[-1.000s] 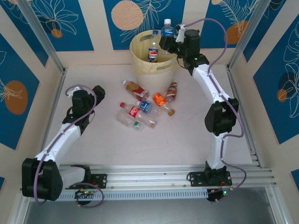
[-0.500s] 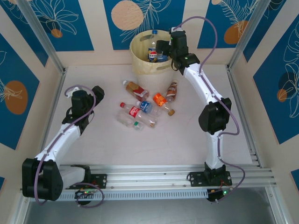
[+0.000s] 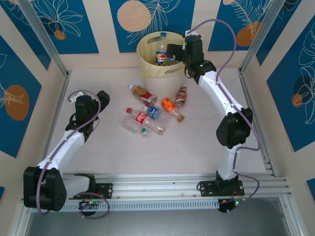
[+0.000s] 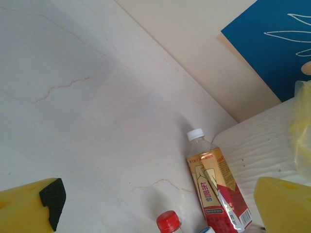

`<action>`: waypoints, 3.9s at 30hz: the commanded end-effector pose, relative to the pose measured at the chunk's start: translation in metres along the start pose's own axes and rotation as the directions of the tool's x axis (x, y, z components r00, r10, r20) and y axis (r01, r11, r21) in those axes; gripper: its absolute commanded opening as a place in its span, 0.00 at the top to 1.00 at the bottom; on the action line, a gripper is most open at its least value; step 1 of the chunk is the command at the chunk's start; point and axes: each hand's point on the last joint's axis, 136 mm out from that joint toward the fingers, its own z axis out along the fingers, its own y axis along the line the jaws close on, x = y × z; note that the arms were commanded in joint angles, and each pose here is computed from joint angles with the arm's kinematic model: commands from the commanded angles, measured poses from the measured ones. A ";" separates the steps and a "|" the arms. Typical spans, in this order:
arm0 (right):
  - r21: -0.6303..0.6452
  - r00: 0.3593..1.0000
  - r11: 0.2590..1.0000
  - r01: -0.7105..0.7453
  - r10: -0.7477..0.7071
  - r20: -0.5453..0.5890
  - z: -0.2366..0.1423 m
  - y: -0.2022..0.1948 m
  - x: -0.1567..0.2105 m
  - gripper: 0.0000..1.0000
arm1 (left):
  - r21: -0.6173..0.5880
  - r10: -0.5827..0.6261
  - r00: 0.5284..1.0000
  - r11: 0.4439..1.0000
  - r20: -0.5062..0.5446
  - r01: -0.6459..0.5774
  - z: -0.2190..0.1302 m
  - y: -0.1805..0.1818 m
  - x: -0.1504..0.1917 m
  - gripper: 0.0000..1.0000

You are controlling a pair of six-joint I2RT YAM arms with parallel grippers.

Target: Put the plastic bottles in the bin

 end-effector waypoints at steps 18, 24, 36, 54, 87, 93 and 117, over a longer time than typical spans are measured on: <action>-0.241 0.989 0.964 -0.111 0.132 0.071 -0.131 -0.012 0.020 0.00 | -0.023 0.100 0.969 0.994 -0.225 -0.108 0.031 -0.009 0.029 0.00; -0.161 0.973 0.963 -0.217 0.226 0.039 -0.156 -0.052 0.079 0.00 | 0.115 0.241 0.932 0.969 -0.272 -0.217 0.038 -0.038 0.047 0.00; 0.015 0.928 0.928 -0.371 0.370 0.048 -0.176 -0.121 0.113 0.00 | 0.325 0.749 0.473 0.640 -0.463 -0.696 0.059 -0.065 0.137 0.00; 0.081 0.920 0.917 -0.390 0.391 0.009 -0.180 -0.134 0.126 0.00 | 0.439 0.757 0.383 0.631 -0.530 -0.640 0.082 -0.086 0.187 0.07; 0.114 0.915 0.908 -0.402 0.402 0.030 -0.193 -0.143 0.131 0.00 | -0.372 -0.045 0.725 0.879 -0.688 -0.299 0.032 0.020 0.246 0.11; 0.116 0.917 0.910 -0.398 0.397 0.029 -0.191 -0.144 0.131 0.00 | -0.269 0.079 0.744 0.903 -0.664 -0.336 0.039 0.014 0.236 0.30; 0.076 0.923 0.920 -0.385 0.383 0.032 -0.191 -0.139 0.129 0.00 | -0.050 0.341 0.793 0.905 -0.506 -0.421 0.025 -0.022 0.176 0.99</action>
